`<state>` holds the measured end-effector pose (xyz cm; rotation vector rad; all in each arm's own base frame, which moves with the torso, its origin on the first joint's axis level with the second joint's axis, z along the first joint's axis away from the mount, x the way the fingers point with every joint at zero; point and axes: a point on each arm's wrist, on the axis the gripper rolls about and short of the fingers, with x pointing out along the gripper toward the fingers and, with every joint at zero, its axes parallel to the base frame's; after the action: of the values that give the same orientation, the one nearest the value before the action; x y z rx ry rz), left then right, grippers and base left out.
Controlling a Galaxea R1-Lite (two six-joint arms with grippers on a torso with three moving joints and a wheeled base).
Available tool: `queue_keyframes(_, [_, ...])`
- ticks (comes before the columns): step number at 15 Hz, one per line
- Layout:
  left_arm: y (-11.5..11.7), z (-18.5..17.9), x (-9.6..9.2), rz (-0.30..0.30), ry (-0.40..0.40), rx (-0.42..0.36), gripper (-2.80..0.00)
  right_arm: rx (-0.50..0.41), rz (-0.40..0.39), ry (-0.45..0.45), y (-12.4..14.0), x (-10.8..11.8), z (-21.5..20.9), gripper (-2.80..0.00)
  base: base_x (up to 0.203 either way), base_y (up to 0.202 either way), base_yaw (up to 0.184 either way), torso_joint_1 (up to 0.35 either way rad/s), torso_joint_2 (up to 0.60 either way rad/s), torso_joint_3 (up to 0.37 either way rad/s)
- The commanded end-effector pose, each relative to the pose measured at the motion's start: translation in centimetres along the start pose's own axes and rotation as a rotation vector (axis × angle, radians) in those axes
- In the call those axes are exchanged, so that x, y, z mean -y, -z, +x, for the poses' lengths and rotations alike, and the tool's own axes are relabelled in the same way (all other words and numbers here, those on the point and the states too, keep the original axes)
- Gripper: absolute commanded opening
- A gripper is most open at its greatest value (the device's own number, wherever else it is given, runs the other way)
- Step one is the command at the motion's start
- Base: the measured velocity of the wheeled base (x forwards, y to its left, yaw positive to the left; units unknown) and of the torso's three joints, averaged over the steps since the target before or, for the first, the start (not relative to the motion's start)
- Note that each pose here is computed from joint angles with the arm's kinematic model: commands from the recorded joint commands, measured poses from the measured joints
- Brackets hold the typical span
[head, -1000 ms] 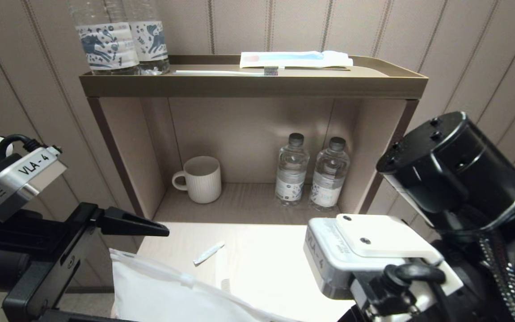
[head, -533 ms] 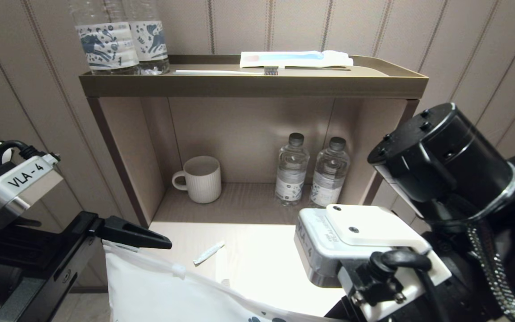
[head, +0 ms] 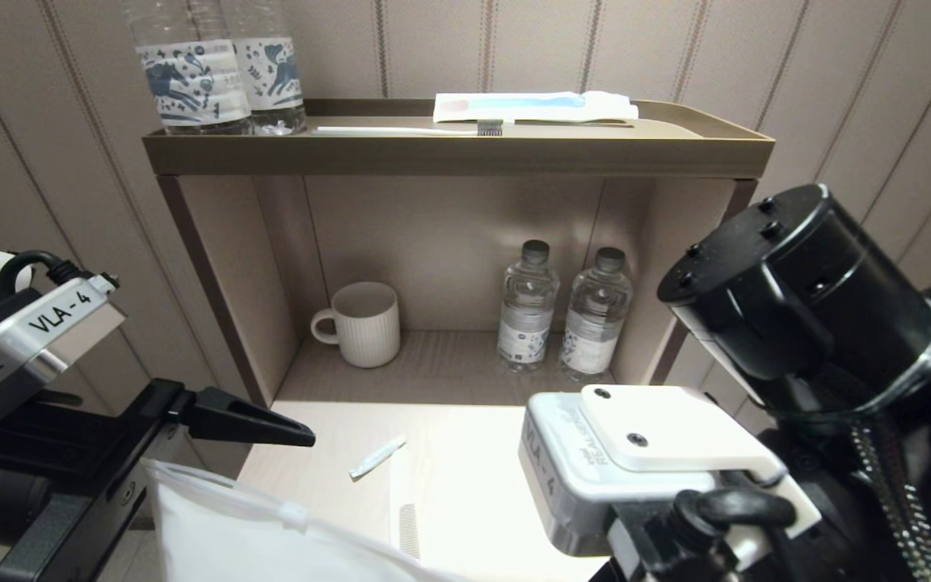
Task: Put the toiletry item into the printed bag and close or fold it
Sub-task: Hand it to the other hand
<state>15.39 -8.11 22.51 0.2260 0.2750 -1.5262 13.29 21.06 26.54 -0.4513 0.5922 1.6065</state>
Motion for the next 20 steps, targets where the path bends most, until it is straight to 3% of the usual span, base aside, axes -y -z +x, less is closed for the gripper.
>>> queue_keyframes(1, [0.08, 0.11, -0.16, -0.003, 0.007, 0.001, 0.0, 0.004, -0.01, -0.008, -0.1, -0.31, -0.1, -2.8, 0.0, 0.0, 0.0, 0.0, 0.0, 0.0])
queue_keyframes(7, [0.07, 0.09, -0.13, -0.002, 0.006, 0.0, 0.0, 0.003, -0.009, -0.009, -0.14, -0.22, 0.0, -2.8, 0.0, 0.0, 0.0, 0.0, 0.0, 0.0])
queue_keyframes(8, [0.1, 0.09, -0.12, -0.003, 0.006, 0.0, -0.89, 0.003, -0.009, -0.009, -0.14, -0.22, 0.0, -2.8, 0.0, 0.0, 0.0, 0.0, 0.0, 0.0])
queue_keyframes(9, [0.07, 0.05, -0.06, -0.001, 0.005, 0.001, -2.8, 0.003, -0.009, -0.009, -0.14, -0.22, 0.0, -2.8, 0.0, 0.0, 0.0, 0.0, 0.0, 0.0])
queue_keyframes(20, [0.02, 0.0, 0.09, 0.004, 0.007, 0.004, -2.8, 0.005, -0.011, -0.008, -0.31, -0.11, 0.06, -2.8, 0.0, 0.0, 0.0, 0.0, 0.0, 0.0])
